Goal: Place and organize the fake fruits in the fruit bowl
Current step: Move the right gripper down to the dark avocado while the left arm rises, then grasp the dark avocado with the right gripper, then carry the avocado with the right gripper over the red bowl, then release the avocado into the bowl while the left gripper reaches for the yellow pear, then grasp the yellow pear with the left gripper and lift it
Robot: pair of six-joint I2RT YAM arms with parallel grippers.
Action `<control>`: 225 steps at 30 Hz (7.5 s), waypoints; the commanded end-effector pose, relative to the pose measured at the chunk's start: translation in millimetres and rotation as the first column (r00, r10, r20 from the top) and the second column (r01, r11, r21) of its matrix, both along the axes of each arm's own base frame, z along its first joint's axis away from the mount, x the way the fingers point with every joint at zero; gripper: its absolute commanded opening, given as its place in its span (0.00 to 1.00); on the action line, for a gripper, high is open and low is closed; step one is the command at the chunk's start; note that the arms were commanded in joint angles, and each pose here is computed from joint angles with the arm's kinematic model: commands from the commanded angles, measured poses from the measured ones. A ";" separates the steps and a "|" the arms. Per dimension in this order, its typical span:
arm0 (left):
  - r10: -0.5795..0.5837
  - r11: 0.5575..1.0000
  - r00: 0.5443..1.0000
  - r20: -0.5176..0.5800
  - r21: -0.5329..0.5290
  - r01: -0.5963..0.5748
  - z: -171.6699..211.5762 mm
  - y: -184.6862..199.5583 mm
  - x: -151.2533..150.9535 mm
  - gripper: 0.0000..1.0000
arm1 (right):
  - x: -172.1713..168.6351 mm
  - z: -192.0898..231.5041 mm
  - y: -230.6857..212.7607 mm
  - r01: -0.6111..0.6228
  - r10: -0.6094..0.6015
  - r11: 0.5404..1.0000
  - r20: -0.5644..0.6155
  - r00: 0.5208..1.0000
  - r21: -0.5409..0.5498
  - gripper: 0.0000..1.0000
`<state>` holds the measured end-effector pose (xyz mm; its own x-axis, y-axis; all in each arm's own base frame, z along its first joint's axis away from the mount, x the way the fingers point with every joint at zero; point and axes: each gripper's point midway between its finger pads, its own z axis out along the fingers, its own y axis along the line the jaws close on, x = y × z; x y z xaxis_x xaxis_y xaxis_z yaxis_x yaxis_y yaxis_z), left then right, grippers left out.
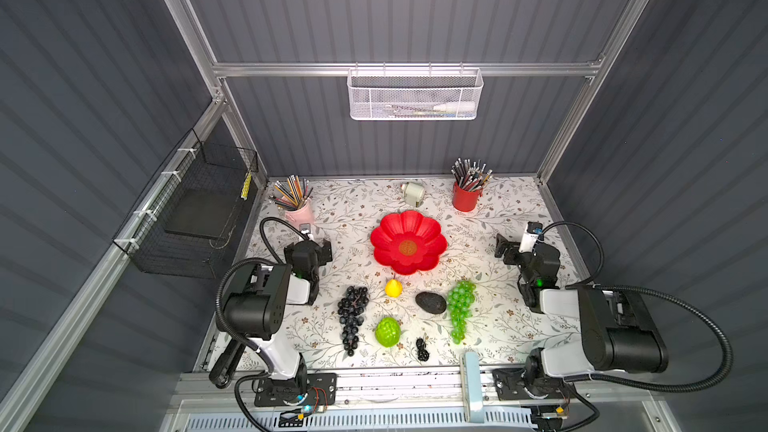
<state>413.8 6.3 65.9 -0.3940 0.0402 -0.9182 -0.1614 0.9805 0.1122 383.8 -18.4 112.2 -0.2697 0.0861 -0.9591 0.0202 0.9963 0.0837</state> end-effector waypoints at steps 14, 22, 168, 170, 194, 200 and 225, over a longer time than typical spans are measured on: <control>0.019 1.000 1.000 0.019 -0.002 -0.019 2.9 4.5 0.3 1.00 | 3.2 7.3 0.5 -0.008 0.008 1.000 0.024 1.000 -0.008 0.99; 0.019 1.000 1.000 0.018 -0.002 -0.019 2.6 4.5 0.5 1.00 | 3.8 6.7 -0.4 -0.005 0.005 1.000 0.021 1.000 -0.002 0.99; -0.178 0.961 0.835 -0.521 -0.274 0.034 92.9 -118.3 -61.8 1.00 | 60.2 -54.4 319.0 -0.798 0.388 0.563 -0.783 0.486 -0.217 0.77; -0.212 0.954 0.813 -0.542 -0.295 0.053 92.8 -124.8 -64.0 1.00 | 59.2 -36.7 322.4 -0.794 0.415 0.570 -0.760 0.501 -0.212 0.81; -0.577 0.806 0.344 -0.741 -0.449 0.386 55.7 -253.1 -175.0 1.00 | -21.4 78.5 271.0 -0.589 0.521 0.807 -0.410 0.749 -0.049 0.86; -0.535 0.816 0.312 -0.785 -0.383 0.433 36.2 -274.4 -192.8 0.94 | -30.6 76.9 249.9 -0.532 0.485 0.846 -0.368 0.793 -0.033 0.87; -0.434 0.856 0.306 -0.847 -0.282 0.433 -31.4 -282.0 -163.0 0.70 | -38.8 63.4 225.6 -0.494 0.456 0.869 -0.374 0.807 -0.006 0.86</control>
